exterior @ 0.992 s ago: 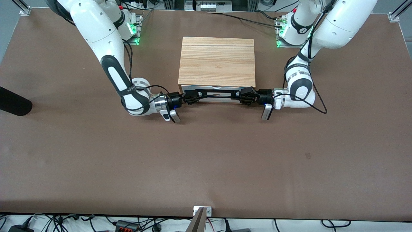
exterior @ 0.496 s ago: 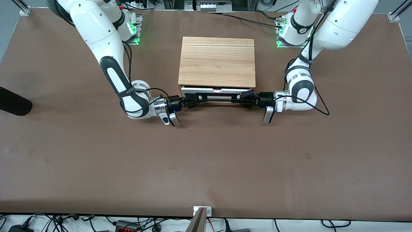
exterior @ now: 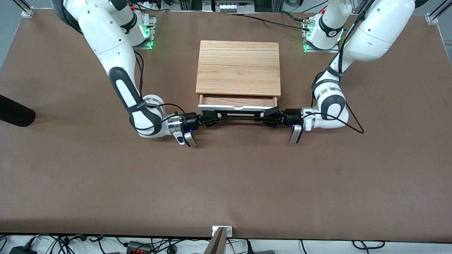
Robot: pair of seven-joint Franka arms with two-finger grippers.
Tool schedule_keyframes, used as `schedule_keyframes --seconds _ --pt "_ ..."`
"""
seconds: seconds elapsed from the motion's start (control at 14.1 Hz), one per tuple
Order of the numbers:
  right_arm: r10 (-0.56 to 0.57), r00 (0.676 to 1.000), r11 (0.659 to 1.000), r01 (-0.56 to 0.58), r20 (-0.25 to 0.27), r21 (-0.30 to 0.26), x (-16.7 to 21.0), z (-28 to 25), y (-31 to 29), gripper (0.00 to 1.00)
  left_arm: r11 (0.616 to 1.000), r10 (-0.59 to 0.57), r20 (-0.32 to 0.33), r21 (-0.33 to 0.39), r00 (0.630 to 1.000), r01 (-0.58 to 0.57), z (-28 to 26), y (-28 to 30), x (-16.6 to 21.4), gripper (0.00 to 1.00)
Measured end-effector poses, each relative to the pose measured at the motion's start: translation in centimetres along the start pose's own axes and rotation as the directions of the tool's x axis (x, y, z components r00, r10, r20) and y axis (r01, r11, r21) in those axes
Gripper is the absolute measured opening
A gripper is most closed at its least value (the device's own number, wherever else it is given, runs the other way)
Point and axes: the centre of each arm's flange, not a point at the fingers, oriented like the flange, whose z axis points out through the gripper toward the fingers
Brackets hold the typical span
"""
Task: Pull top drawer with both arms simultaneously
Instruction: 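Pull the handle outward from the box with both grippers together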
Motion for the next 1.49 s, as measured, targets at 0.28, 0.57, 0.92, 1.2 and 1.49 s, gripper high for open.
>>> schedule_keyframes --seconds 0.28,0.57,0.92,1.2,1.49 --pt "-0.012 1.000 1.000 0.012 -0.014 -0.010 1.9 -0.6 -0.2 0.18 1.000 0.011 -0.014 -0.019 1.000 -0.011 0.2 -0.7 2.1 0.19" --pt "-0.015 1.000 1.000 0.015 -0.012 -0.007 3.3 -0.4 0.1 0.18 1.000 0.002 -0.025 -0.017 1.000 -0.002 -0.2 -1.1 2.9 0.19" --pt "-0.006 1.000 1.000 0.006 -0.013 -0.008 3.5 -1.2 0.5 0.18 1.000 0.023 -0.069 0.018 0.997 -0.021 -3.5 -2.1 3.9 0.64" --pt "0.000 1.000 1.000 0.000 -0.032 -0.016 4.0 -2.4 0.5 0.54 1.000 0.023 -0.068 0.018 0.997 -0.022 -3.4 -2.1 3.8 1.00" --pt "0.008 0.999 1.000 -0.009 -0.034 -0.015 4.2 -2.5 0.4 0.96 0.999 0.030 -0.072 0.019 0.997 -0.028 -3.6 -1.9 4.2 1.00"
